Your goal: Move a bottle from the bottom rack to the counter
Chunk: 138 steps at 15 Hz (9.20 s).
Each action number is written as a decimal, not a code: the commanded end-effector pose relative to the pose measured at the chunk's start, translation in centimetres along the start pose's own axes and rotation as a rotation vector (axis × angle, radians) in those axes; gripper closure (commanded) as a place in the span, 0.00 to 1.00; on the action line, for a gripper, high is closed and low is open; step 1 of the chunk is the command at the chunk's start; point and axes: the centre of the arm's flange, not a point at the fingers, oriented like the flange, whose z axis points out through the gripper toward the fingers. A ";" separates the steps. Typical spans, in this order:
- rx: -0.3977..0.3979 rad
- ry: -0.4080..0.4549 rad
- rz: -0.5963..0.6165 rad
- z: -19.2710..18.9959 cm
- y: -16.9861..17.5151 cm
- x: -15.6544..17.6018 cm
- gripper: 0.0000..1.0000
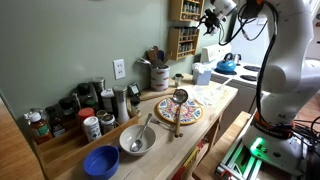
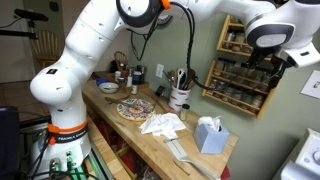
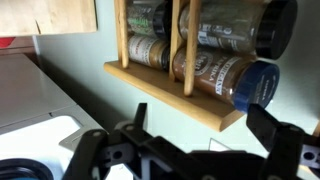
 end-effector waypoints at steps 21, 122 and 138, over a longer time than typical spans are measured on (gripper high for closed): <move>-0.036 -0.182 -0.553 -7.7 2.4 1.7 0.00; 0.292 -0.154 -1.712 -3.2 -2.5 2.7 0.69; 0.111 -0.059 -1.706 -2.4 -3.1 0.6 0.69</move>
